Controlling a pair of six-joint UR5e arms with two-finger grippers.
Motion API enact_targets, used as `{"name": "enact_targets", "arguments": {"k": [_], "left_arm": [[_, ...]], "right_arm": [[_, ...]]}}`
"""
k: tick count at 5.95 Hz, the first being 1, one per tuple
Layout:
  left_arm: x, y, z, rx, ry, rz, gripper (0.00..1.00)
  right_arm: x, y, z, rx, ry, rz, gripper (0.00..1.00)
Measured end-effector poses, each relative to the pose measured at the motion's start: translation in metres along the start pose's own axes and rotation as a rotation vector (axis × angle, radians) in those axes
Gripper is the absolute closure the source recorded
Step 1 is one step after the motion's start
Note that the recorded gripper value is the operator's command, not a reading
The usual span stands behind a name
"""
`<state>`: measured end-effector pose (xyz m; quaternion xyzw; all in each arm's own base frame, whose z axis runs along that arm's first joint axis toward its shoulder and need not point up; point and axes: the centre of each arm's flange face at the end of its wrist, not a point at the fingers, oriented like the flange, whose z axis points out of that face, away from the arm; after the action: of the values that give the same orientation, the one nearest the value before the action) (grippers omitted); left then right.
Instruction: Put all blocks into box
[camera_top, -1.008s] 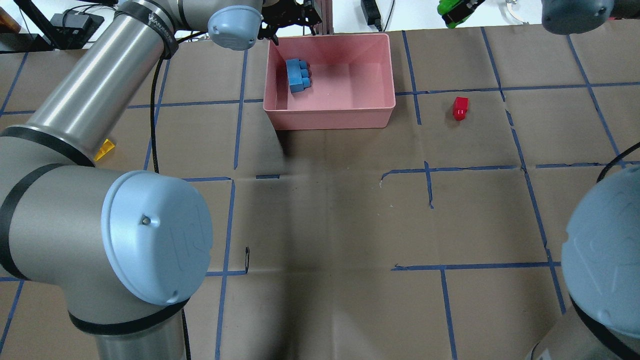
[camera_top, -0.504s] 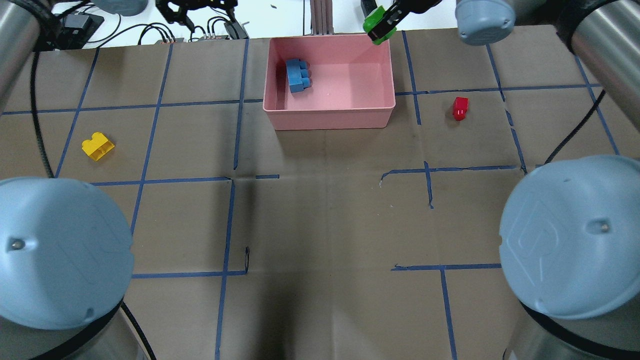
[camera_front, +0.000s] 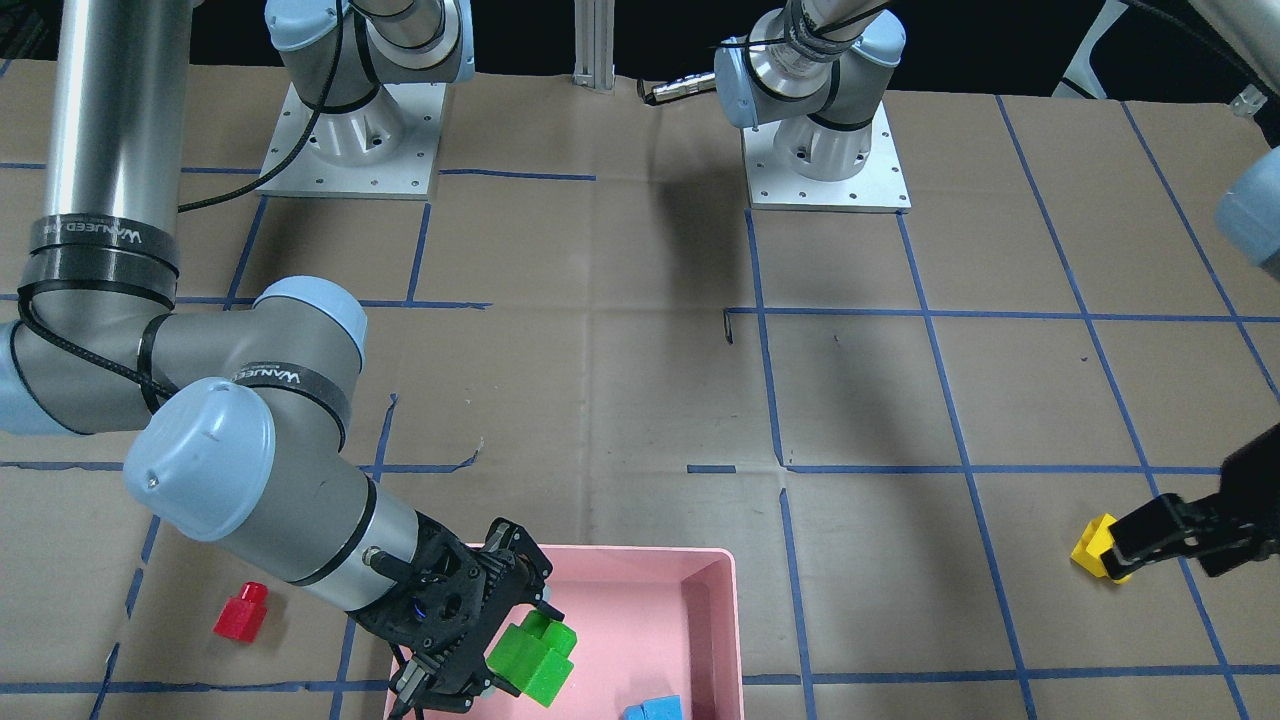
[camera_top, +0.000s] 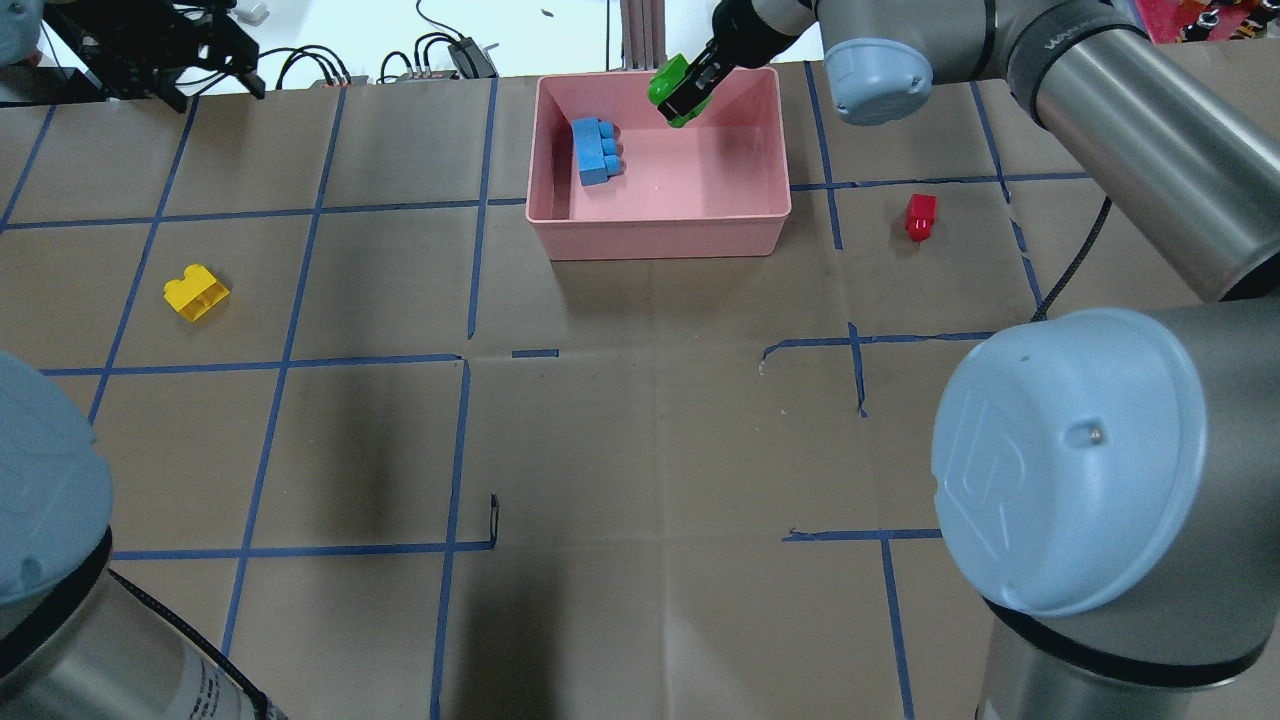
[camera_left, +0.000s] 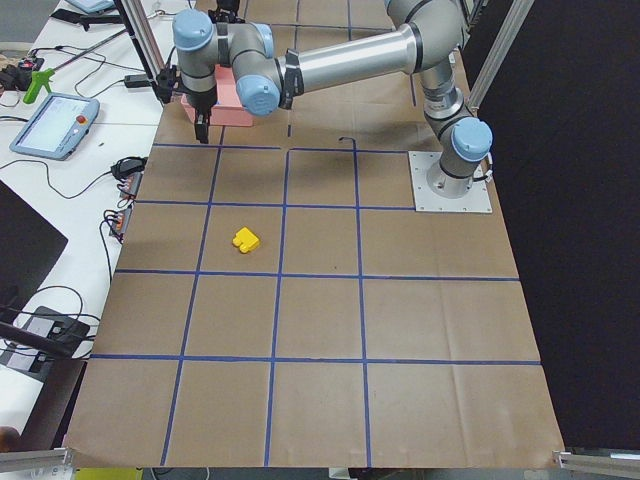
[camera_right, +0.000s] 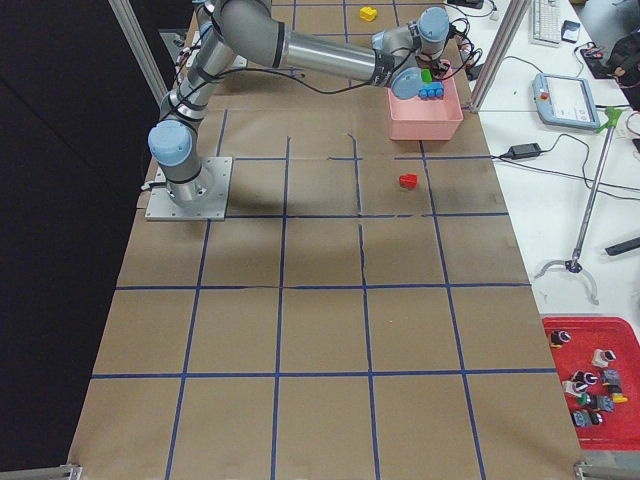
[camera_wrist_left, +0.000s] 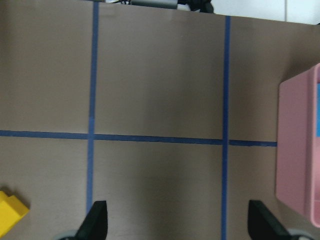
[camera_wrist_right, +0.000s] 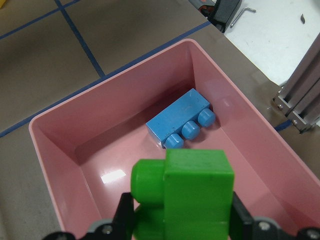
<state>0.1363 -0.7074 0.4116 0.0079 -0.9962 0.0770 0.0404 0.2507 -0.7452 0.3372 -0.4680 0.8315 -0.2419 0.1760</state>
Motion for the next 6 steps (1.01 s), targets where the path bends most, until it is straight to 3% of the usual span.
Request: {"name": "enact_targets", "arguments": {"k": [2,4,5,6], "left_arm": [[-0.077,0.019,0.010,-0.044,-0.033,0.204,0.01],[-0.096,0.025,0.051,-0.122,-0.032,0.545,0.01],[-0.101,0.025,0.078,-0.141,-0.013,0.683,0.01],[-0.108,0.026,0.105,-0.159,0.011,0.757,0.01]], "right_arm": [[0.005,-0.010,-0.002,0.007,0.028,-0.027,0.00],[0.006,-0.009,-0.003,-0.015,0.044,-0.024,0.00],[0.009,-0.005,-0.015,-0.038,0.076,-0.016,0.00],[0.020,0.006,-0.040,-0.110,0.148,0.037,0.00]]}}
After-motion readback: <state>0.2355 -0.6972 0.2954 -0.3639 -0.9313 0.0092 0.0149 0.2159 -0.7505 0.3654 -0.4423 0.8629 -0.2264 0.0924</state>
